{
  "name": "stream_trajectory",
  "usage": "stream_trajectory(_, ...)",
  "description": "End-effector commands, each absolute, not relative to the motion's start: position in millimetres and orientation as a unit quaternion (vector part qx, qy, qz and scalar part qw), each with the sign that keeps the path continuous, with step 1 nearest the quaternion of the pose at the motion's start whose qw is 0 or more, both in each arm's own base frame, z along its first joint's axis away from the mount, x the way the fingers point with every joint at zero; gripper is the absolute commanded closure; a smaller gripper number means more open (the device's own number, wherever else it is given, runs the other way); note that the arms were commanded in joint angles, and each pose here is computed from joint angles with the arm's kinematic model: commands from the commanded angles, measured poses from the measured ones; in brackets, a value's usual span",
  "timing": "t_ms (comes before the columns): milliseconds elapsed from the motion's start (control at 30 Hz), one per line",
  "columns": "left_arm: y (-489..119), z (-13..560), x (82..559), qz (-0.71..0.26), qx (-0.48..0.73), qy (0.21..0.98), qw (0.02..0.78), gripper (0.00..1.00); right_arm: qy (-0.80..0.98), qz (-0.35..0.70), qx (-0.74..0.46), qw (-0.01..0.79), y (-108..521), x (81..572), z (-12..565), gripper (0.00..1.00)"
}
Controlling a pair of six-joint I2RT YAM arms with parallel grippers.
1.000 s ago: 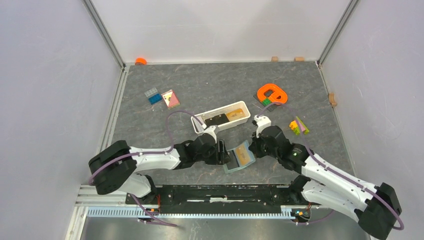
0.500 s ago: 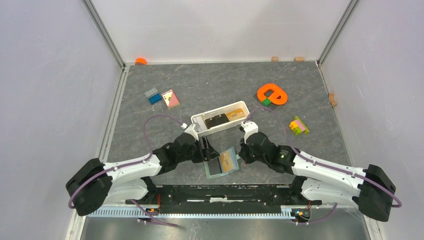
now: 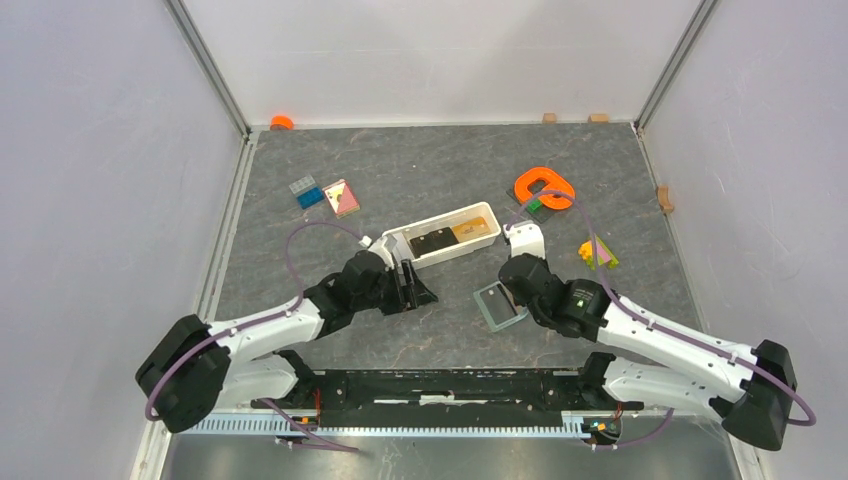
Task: Put the credit cards into the card holder
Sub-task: Close the card holder at the center of the board.
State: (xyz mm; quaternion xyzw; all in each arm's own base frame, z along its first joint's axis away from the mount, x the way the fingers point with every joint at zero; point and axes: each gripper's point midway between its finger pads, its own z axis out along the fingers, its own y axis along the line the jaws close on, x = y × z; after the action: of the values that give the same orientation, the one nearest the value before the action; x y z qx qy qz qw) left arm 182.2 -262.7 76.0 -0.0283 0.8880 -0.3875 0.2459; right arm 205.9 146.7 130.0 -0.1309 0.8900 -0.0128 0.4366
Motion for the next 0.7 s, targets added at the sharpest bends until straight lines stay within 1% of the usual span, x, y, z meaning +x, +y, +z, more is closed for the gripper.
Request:
stream_trajectory(0,-279,90,189,-0.417,0.004,0.874,0.25,0.24,0.878,0.019,-0.172,0.447,164,209,139,1.0)
stream_trajectory(100,-283,87,189,-0.426,0.003,0.872,0.243,0.24,0.884,0.073,-0.204,0.414,188,197,111,1.0)
stream_trajectory(233,-286,80,189,-0.428,0.003,0.873,0.235,0.24,0.892,0.116,-0.221,0.376,209,182,74,1.0)
stream_trajectory(367,-289,76,187,-0.434,0.004,0.872,0.228,0.25,0.891,0.161,-0.232,0.355,228,172,58,0.99)
stream_trajectory(467,-291,79,187,-0.439,0.008,0.869,0.228,0.25,0.882,0.195,-0.248,0.351,244,169,67,0.86)
stream_trajectory(500,-291,79,188,-0.44,0.01,0.869,0.228,0.25,0.877,0.206,-0.255,0.352,249,168,72,0.79)
stream_trajectory(600,-293,83,189,-0.443,0.014,0.866,0.232,0.25,0.853,0.248,-0.278,0.365,265,165,102,0.47)
stream_trajectory(667,-294,86,189,-0.445,0.017,0.864,0.234,0.25,0.847,0.248,-0.282,0.377,264,168,119,0.36)
